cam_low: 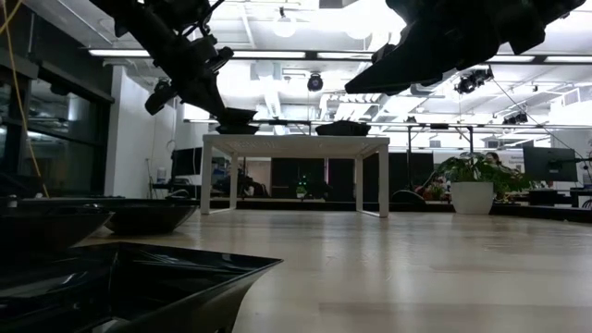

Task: Pick & Place Mini shaped plates
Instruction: Stack the black square plate on top of the black square plate on the shelf

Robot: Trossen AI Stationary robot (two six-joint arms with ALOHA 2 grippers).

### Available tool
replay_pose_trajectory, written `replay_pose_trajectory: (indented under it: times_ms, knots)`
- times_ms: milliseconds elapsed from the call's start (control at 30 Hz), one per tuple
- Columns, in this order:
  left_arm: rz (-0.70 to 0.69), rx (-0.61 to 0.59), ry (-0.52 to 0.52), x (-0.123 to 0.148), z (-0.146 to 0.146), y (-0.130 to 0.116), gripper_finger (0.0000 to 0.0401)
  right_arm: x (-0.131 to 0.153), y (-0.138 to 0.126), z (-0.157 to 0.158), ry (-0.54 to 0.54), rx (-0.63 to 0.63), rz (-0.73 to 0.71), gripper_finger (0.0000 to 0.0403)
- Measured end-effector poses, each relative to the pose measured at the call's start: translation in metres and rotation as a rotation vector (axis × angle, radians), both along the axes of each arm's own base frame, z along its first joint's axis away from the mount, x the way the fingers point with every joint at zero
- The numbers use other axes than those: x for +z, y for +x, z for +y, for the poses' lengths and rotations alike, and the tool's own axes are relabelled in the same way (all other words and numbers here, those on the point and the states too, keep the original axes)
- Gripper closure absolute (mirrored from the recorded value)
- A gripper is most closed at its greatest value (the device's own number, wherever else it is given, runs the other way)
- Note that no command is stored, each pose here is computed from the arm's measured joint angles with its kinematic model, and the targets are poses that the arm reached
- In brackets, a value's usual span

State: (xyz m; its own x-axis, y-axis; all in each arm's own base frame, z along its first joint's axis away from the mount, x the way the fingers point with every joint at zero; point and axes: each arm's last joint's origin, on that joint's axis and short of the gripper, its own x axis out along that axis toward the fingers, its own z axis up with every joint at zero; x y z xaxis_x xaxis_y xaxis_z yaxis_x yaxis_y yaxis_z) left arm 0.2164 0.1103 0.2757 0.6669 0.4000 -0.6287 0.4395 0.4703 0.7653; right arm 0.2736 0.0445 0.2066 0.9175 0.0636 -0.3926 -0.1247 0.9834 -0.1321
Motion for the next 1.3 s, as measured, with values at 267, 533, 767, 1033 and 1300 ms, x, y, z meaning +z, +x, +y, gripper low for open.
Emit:
replay_pose_trajectory:
  times_ms: [267,533,767,1033,1300]
  knots:
    - [0.002,0.004,-0.007,-0.0004,-0.0001,-0.0003,0.0374,0.0,0.0,0.0,0.0,0.0,0.0,0.0253]
    - [-0.001,0.01,-0.005,-0.0002,0.0001,-0.0002,0.0342,0.0,0.0,0.0,0.0,0.0,0.0,0.0253]
    - [-0.003,0.04,0.024,0.002,0.0007,-0.0015,0.0341,-0.0007,-0.0003,0.0,-0.001,0.0,0.008,0.0253]
    - [0.017,0.053,0.012,0.0001,0.0003,-0.0029,0.0341,-0.0009,-0.0004,-0.0001,-0.002,0.0,0.01,0.0253]
    - [-0.014,0.1,-0.022,0.0024,-0.0007,-0.0053,0.0341,-0.0013,-0.0006,-0.0001,0.009,-0.005,0.015,0.0253]
